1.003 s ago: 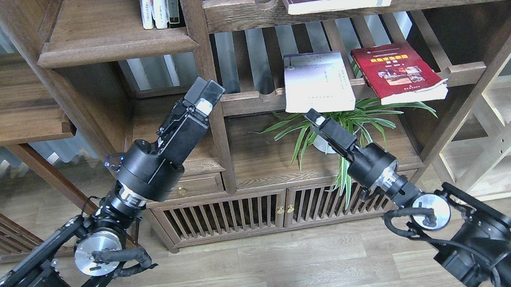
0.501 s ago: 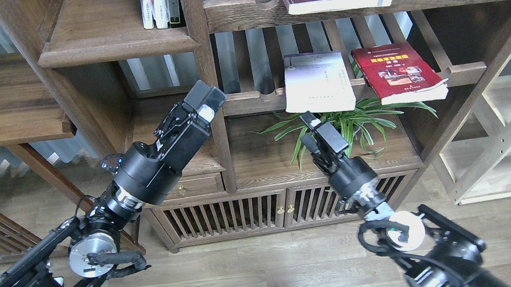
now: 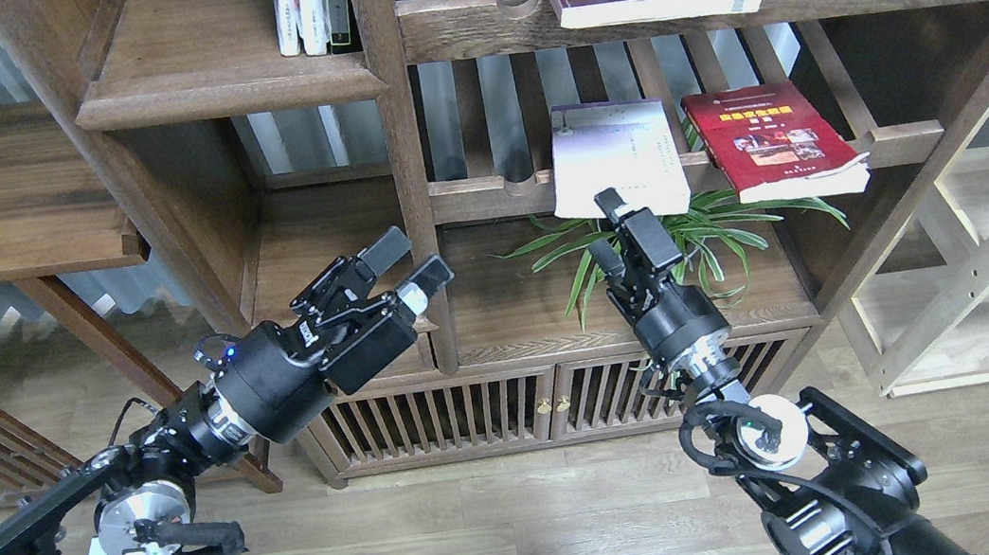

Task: Organize books on shelf
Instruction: 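Grasp the top edge of the white book with the right gripper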

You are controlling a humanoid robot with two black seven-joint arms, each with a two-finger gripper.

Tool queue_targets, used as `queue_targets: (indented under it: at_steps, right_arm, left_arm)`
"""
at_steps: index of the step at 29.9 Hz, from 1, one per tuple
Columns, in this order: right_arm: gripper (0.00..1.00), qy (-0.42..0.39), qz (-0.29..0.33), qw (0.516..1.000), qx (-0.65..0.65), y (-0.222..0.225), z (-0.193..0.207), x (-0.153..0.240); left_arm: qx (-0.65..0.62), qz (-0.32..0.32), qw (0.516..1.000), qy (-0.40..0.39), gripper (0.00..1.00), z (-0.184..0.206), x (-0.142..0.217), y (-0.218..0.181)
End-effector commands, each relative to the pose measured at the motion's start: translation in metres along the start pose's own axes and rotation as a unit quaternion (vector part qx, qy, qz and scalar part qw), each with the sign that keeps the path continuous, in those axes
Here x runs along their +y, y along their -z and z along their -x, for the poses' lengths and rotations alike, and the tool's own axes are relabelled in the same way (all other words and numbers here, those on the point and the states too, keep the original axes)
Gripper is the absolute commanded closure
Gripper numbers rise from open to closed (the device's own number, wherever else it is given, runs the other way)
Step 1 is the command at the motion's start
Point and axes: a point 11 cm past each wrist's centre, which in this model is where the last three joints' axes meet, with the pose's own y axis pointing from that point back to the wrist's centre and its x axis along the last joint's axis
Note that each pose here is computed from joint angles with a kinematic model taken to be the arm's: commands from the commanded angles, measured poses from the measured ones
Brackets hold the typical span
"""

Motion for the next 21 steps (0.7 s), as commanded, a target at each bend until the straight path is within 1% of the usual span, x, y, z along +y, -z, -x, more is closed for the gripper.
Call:
queue_targets:
  at_steps: [1, 5, 12, 21]
  right_arm:
    - [0.00, -0.025, -0.014, 1.000, 0.004, 0.010, -0.006, -0.004]
    - [0.00, -0.057, -0.025, 0.998, 0.003, 0.018, -0.017, -0.004]
    - [0.01, -0.068, -0.057, 0.996, -0.012, 0.037, -0.019, -0.018]
    - [0.01, -0.079, -0.054, 0.995, -0.004, 0.039, -0.018, -0.026]
  left_arm:
    - [-0.002, 0.000, 1.000, -0.001, 0.01, -0.001, 0.000, -0.002]
    - [-0.003, 0.003, 1.000, -0.002, 0.01, -0.001, 0.000, -0.004]
    - [-0.002, 0.003, 1.000, -0.002, 0.01, -0.001, 0.000, -0.004]
    - [-0.002, 0.004, 1.000, -0.002, 0.01, -0.001, 0.000, -0.004]
